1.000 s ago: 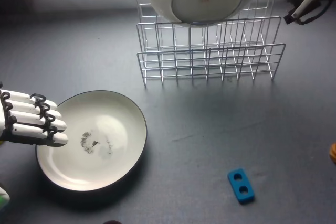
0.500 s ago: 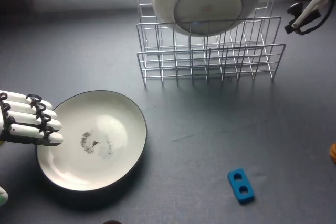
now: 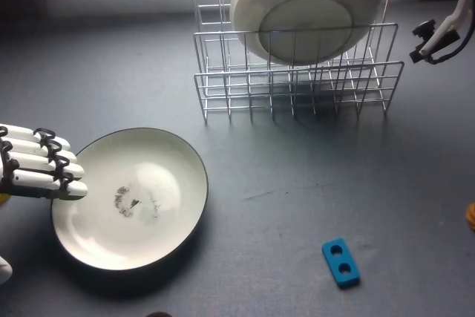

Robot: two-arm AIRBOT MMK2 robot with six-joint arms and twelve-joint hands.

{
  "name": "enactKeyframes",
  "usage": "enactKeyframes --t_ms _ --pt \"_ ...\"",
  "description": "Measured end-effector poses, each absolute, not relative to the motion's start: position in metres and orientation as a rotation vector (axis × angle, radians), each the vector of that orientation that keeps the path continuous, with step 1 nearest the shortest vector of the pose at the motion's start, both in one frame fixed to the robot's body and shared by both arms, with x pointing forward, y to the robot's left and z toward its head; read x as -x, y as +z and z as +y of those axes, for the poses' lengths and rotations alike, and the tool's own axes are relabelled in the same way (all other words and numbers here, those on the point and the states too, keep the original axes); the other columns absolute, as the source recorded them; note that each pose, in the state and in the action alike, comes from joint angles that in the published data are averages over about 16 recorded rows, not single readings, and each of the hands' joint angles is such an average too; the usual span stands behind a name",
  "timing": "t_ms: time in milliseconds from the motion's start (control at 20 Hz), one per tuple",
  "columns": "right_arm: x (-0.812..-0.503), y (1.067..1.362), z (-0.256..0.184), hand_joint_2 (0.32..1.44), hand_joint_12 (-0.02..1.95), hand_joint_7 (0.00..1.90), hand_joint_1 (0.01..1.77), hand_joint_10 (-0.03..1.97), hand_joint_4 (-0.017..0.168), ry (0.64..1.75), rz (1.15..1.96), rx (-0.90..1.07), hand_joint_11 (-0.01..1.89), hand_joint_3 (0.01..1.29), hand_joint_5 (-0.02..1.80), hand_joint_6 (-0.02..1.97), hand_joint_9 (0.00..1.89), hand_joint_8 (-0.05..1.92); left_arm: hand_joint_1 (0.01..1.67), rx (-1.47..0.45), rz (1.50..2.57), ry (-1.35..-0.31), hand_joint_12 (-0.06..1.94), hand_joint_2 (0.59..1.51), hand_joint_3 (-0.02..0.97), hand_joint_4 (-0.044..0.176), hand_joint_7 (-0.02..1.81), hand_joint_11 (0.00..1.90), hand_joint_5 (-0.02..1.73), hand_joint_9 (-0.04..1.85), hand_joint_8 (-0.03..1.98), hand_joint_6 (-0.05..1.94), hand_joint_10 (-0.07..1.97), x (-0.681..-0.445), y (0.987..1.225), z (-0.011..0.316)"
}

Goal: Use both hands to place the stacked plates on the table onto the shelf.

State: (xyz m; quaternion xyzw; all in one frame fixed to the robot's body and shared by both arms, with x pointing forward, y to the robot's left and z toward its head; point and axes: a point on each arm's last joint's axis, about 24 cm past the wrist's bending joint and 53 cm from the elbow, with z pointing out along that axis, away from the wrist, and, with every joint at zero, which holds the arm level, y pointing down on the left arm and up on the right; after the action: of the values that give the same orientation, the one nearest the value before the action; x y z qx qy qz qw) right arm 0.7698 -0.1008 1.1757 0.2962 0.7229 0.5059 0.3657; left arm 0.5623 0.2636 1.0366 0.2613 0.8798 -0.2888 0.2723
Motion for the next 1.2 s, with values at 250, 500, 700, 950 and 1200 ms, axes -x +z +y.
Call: enactKeyframes --t_ms 250,500,700,950,1200 --pt "-0.769 1.168 -0.104 1.06 1.23 0.98 1.31 1.05 -0.008 1.288 1.866 -0.766 0.71 0.02 0.83 1.01 0.93 0.97 0.01 -0.697 2.373 -0.771 0.01 1.111 0.018 0.002 0.03 0.02 0.08 0.02 0.00 0.01 0.02 -0.563 1.035 0.266" --pt "-0.769 1.163 -0.106 1.07 1.25 0.97 1.31 1.03 -0.008 1.288 1.868 -0.778 0.71 0.02 0.82 1.02 0.93 0.99 0.01 -0.696 2.379 -0.768 0.01 1.115 0.018 0.002 0.04 0.02 0.08 0.02 0.00 0.01 0.02 -0.562 1.034 0.267" --pt "-0.769 1.162 -0.106 1.08 1.25 0.97 1.29 0.80 -0.008 1.291 1.867 -0.787 0.71 0.02 0.81 1.02 0.96 1.00 0.01 -0.695 2.380 -0.766 0.01 1.116 0.019 0.002 0.04 0.02 0.08 0.02 0.01 0.01 0.02 -0.562 1.033 0.268" --pt "-0.769 1.162 -0.107 1.12 1.26 0.91 1.23 0.57 -0.008 1.301 1.860 -0.797 0.62 0.02 0.76 0.96 0.93 0.79 0.01 -0.693 2.380 -0.766 0.01 1.115 0.018 0.003 0.04 0.02 0.09 0.02 0.01 0.01 0.02 -0.563 1.034 0.268" --pt "-0.769 1.164 -0.106 1.13 1.26 0.88 1.16 0.27 -0.006 1.308 1.851 -0.796 0.50 0.02 0.73 0.68 0.89 0.49 0.01 -0.690 2.379 -0.766 0.01 1.111 0.019 0.002 0.04 0.02 0.08 0.02 0.02 0.01 0.02 -0.564 1.034 0.268"
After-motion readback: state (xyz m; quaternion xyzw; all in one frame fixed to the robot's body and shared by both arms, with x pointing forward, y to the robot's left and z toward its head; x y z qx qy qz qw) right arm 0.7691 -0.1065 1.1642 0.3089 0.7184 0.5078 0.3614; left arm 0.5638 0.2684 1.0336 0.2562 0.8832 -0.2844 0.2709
